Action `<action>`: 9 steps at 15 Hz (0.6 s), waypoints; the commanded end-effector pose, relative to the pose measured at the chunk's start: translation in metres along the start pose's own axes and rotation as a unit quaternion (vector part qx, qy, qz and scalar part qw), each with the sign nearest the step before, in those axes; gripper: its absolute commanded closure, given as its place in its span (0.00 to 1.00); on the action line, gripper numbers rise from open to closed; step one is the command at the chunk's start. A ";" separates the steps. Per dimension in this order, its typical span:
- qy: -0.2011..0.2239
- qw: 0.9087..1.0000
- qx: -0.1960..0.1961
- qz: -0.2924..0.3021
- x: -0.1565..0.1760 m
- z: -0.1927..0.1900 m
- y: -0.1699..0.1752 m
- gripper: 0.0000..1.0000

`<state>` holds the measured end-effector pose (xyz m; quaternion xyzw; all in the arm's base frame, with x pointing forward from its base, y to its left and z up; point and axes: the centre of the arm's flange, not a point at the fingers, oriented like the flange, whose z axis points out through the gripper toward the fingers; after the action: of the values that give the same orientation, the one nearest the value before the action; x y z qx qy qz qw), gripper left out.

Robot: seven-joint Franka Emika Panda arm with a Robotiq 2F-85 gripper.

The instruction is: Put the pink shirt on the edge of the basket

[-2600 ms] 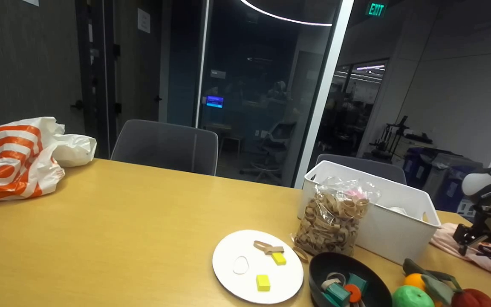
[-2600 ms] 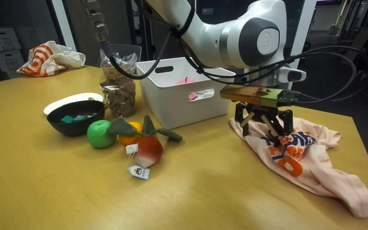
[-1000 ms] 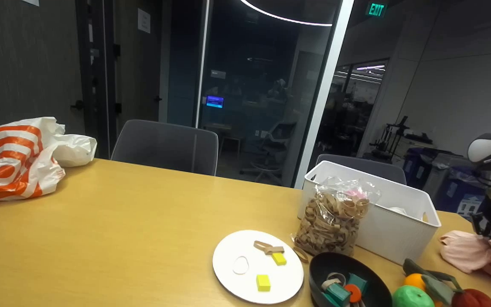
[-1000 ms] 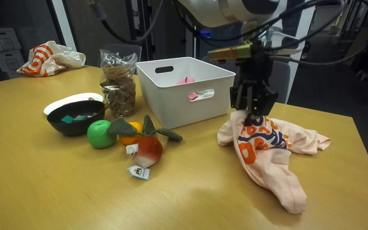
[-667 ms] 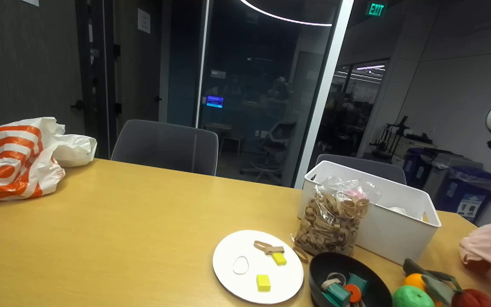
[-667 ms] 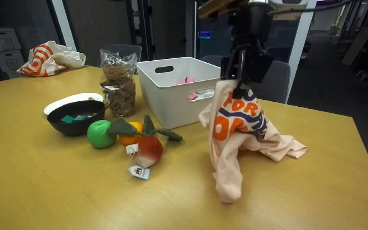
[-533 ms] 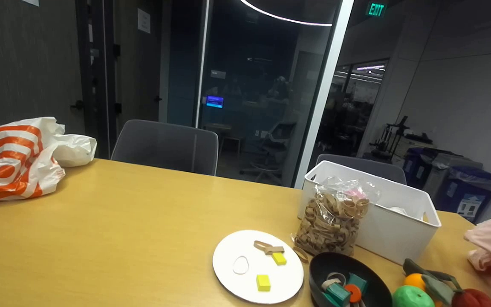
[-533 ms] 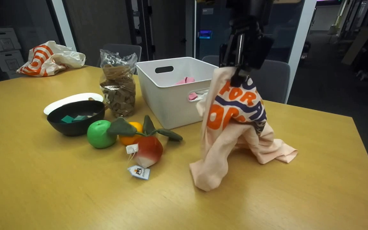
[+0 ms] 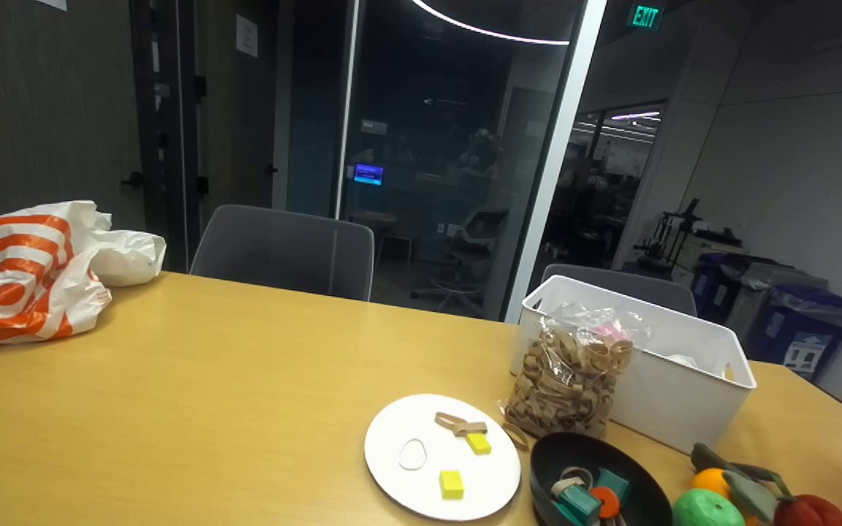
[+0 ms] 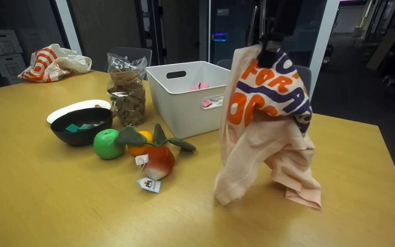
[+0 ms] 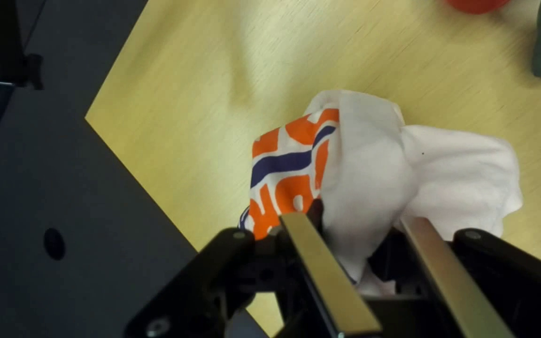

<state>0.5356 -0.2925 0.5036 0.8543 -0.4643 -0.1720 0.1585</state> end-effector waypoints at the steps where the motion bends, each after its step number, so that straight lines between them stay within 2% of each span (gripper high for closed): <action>1: 0.043 0.999 -0.030 0.014 -0.026 -0.022 -0.007 0.91; 5: 0.123 0.991 -0.033 -0.037 -0.055 -0.048 -0.053 0.91; 7: 0.163 0.984 -0.016 -0.076 -0.072 -0.063 -0.082 0.91; 9: 0.186 0.976 0.014 -0.113 -0.086 -0.073 -0.106 0.91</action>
<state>0.5955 -0.1861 0.5278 0.8986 -0.3704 -0.0684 0.2253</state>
